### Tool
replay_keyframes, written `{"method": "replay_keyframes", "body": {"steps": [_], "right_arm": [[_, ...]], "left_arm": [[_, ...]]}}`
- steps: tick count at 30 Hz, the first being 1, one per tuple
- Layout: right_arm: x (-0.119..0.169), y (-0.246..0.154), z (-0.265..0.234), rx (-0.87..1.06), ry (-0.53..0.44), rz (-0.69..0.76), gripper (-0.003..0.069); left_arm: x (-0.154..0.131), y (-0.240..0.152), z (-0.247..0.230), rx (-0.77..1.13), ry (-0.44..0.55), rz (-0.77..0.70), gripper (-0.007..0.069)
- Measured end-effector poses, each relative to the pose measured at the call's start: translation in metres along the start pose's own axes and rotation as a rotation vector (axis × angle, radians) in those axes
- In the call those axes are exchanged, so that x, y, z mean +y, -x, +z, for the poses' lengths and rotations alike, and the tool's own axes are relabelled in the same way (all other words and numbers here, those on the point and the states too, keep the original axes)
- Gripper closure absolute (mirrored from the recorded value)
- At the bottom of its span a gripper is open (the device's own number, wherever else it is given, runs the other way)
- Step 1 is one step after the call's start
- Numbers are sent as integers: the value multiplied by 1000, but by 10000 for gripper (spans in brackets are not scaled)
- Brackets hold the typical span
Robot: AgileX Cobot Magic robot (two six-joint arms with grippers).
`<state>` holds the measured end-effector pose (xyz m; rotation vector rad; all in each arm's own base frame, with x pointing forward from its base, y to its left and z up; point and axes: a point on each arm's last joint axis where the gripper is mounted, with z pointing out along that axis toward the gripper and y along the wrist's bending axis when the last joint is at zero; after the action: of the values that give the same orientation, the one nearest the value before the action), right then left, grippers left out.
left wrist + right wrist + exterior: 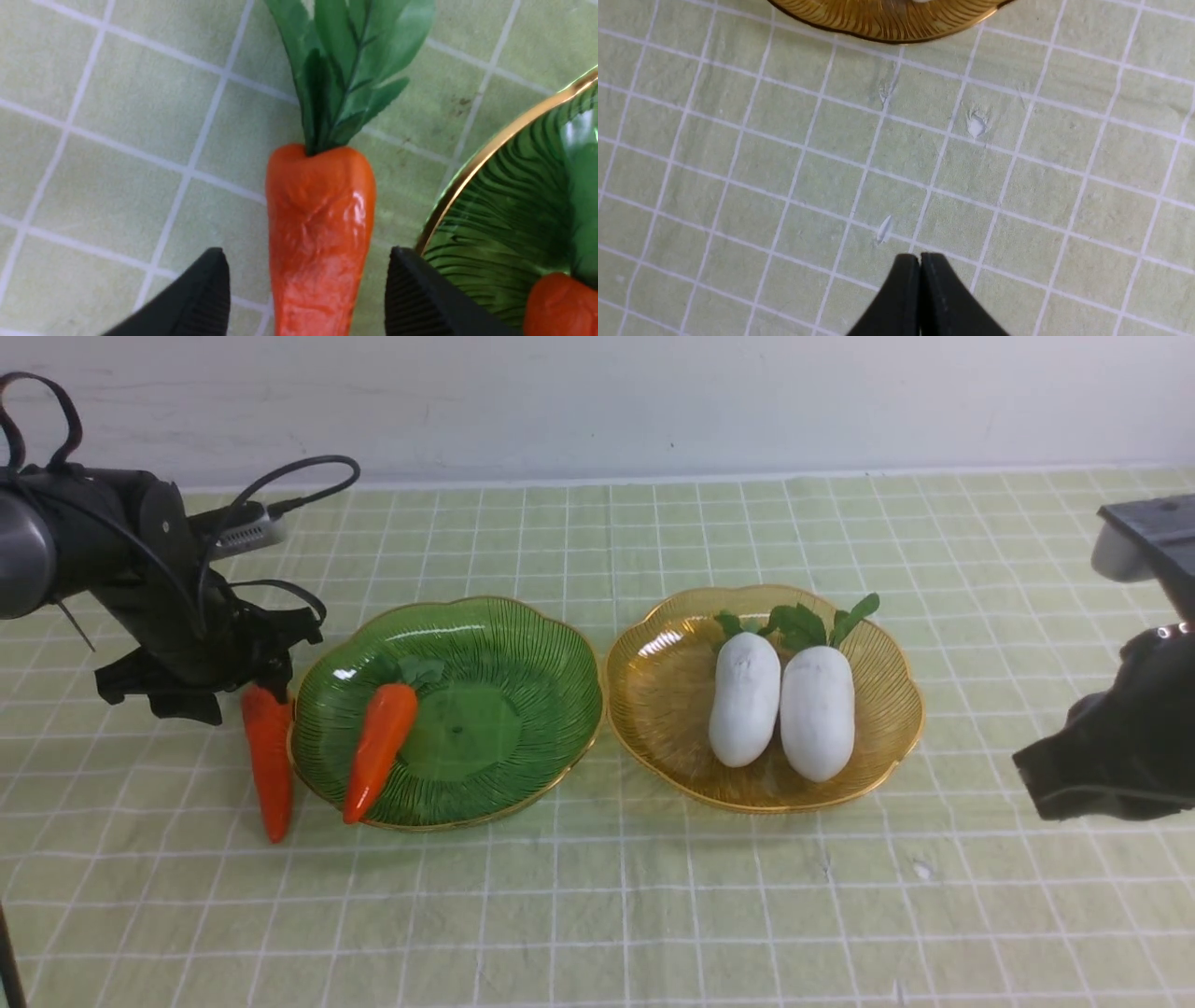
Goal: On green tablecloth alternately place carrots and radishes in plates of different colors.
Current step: 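Pick up the carrot and put it on the nearest plate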
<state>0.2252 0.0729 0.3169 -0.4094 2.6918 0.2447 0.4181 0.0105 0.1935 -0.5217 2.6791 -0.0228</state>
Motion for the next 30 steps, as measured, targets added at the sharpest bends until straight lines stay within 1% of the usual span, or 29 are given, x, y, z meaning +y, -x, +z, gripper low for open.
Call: {"method": "replay_keyframes", "body": {"steps": [6, 17, 19, 20, 21, 22, 26, 28, 30], "right_arm": [[0, 0, 1, 0, 0, 0, 673], [0, 0, 1, -1, 0, -1, 673], [0, 0, 1, -1, 0, -1, 673], [0, 0, 1, -1, 0, -1, 673], [0, 0, 1, -1, 0, -1, 673], [0, 0, 1, -1, 0, -2, 673], [0, 0, 1, -1, 0, -2, 673], [0, 0, 1, -1, 0, -2, 673], [0, 0, 1, -1, 0, -2, 673]], "left_arm": [[2, 1, 9, -15, 18, 26, 219], [4, -4, 32, 22, 37, 40, 223], [5, -4, 32, 21, 49, 55, 245], [6, -4, 31, 21, 66, 76, 292], [7, -3, 27, 21, 77, 87, 315], [9, -3, 24, 22, 90, 101, 321], [15, 1, -17, 12, 146, 133, 321], [16, 1, -49, 0, 136, 109, 321], [12, -1, -78, -24, 91, 103, 321]]}}
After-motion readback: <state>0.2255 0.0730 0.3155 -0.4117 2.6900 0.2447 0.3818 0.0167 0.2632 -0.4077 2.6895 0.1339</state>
